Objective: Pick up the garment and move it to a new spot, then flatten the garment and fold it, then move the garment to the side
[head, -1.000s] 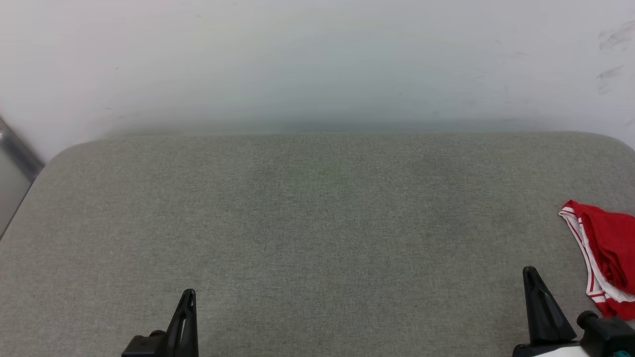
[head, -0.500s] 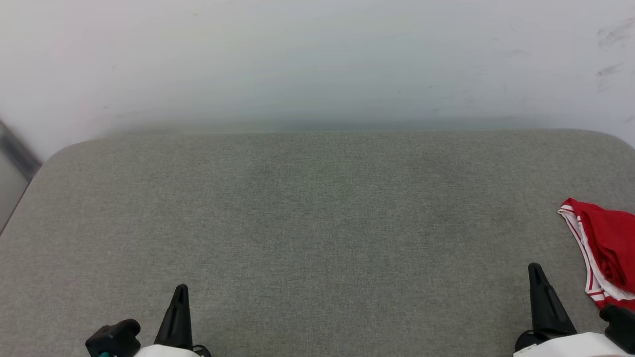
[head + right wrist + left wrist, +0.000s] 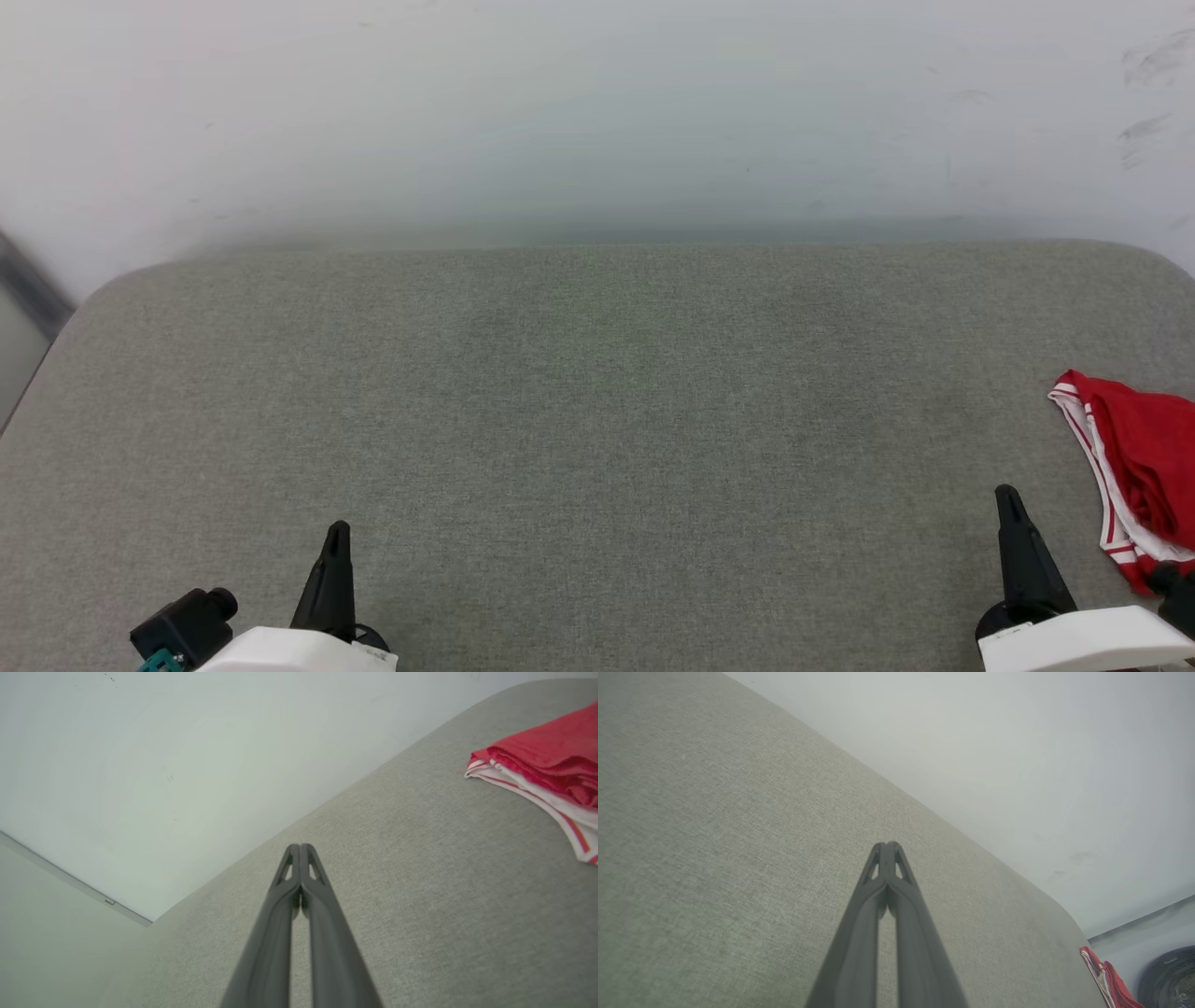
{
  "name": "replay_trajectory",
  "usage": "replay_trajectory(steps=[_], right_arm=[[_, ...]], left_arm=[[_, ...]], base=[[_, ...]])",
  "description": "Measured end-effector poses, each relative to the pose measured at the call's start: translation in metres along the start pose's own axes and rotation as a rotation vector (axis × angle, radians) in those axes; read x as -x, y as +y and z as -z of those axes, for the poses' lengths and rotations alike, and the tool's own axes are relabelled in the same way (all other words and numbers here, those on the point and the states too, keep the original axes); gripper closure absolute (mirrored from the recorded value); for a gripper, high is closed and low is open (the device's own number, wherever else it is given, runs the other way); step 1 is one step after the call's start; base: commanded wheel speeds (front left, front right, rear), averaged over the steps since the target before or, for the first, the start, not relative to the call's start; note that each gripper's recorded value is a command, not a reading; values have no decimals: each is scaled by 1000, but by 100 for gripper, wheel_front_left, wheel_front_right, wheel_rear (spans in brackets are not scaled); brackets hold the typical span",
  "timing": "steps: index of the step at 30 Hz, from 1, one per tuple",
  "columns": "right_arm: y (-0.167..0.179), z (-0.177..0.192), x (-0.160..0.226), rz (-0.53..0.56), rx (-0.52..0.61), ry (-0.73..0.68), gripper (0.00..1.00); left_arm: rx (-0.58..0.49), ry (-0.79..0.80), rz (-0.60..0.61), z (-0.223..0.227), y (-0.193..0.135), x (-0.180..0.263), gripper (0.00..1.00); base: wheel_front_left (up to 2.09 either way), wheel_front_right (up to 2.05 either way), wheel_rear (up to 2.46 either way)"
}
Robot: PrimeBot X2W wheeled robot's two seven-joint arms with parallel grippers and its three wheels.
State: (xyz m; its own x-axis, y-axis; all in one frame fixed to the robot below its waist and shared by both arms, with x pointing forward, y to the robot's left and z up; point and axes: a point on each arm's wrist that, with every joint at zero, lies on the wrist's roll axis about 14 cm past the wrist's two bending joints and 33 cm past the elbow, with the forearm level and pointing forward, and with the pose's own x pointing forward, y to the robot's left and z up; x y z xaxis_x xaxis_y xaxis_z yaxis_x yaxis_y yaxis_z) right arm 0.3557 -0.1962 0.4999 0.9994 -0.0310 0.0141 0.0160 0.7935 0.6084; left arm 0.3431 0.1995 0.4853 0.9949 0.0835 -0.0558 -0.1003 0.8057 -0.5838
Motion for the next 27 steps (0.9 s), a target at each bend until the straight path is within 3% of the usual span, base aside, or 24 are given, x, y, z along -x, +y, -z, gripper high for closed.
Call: replay_trajectory(steps=[27], right_arm=[[-3,0,-12,29,-348,19,100]], left_arm=[[360,36,-6,-1,0,-15,100]], base=[[0,0,0]])
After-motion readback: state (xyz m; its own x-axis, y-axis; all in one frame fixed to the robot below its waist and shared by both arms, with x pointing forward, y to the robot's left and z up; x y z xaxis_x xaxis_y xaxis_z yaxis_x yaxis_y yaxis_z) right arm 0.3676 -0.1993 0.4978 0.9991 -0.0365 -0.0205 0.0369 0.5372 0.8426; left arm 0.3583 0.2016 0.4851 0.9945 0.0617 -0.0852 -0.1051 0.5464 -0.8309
